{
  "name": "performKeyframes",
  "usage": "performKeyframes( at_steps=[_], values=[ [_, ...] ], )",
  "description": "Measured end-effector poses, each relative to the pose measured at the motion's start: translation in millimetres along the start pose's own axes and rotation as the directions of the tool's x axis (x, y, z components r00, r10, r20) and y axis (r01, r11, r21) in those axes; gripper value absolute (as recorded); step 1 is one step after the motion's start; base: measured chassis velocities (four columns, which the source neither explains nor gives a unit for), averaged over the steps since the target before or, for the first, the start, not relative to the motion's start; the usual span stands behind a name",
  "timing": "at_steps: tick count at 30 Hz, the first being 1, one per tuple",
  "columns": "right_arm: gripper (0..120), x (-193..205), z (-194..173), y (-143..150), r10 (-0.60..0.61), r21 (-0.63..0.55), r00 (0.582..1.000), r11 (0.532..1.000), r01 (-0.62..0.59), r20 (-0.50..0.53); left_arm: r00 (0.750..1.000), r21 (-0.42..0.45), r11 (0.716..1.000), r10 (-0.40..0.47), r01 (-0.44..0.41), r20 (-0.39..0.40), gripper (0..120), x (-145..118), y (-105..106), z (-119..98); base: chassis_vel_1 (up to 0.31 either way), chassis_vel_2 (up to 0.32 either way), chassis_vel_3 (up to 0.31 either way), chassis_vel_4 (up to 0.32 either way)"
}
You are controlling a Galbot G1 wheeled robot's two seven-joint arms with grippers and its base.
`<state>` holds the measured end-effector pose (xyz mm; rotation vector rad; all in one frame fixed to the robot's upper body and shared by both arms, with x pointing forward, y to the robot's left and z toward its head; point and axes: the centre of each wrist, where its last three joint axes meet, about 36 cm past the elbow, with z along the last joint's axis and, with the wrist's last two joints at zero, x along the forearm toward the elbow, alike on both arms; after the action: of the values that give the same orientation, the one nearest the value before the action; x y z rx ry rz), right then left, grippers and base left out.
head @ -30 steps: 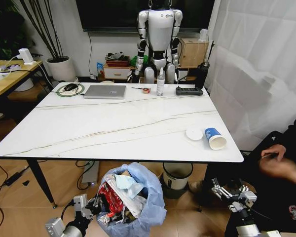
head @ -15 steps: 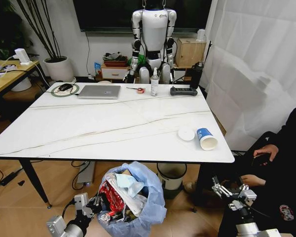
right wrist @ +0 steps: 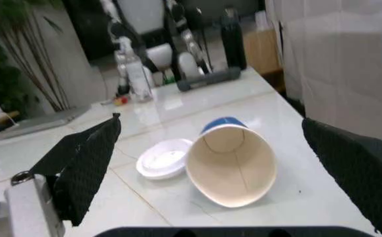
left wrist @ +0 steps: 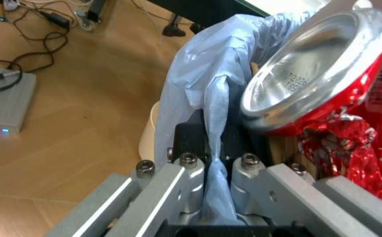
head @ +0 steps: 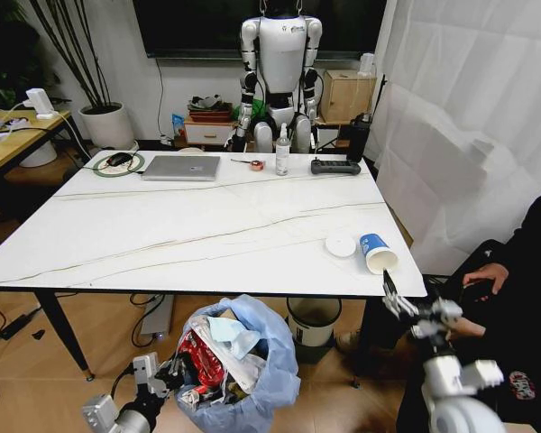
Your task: Pick up the trash bin and place the trash from the table into it.
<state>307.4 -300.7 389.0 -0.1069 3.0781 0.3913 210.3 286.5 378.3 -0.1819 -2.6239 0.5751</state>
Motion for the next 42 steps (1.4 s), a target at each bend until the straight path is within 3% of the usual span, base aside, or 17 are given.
performKeyframes(
  at_steps=[1,7,21,28,33,42],
  values=[
    [100,-12,-10,1,0.029,-0.022,0.998,0.999,-0.031,-0.058,1.0,0.0,1.0,-0.007,0.007,0.004,0,2,0,0,0.0,0.0,0.0,0.0],
    [100,-40,-23,2,0.013,-0.104,0.987,0.994,-0.03,-0.16,0.999,0.007,1.0,-0.029,0.029,0.02,0,6,-5,1,0.0,0.0,0.0,0.0],
    [100,-64,-4,15,-0.073,-0.118,0.97,0.992,0.046,-0.234,0.997,0.006,0.998,-0.059,0.059,0.05,0,11,-10,-1,0.0,0.0,0.0,0.0],
    [100,-93,8,6,-0.066,-0.088,0.969,0.995,0.047,-0.238,0.996,0.01,0.998,-0.062,0.062,0.06,0,10,-12,-2,0.0,0.0,0.0,0.0],
    [91,-101,13,-7,-0.054,-0.071,0.971,0.997,0.039,-0.233,0.996,0.012,0.998,-0.064,0.063,0.057,0,9,-11,-1,0.0,0.0,0.0,0.0],
    [56,-100,11,-16,-0.048,-0.056,0.972,0.998,0.036,-0.228,0.997,0.009,0.998,-0.062,0.061,0.053,0,7,-10,0,0.0,0.0,0.0,0.0]
  ],
)
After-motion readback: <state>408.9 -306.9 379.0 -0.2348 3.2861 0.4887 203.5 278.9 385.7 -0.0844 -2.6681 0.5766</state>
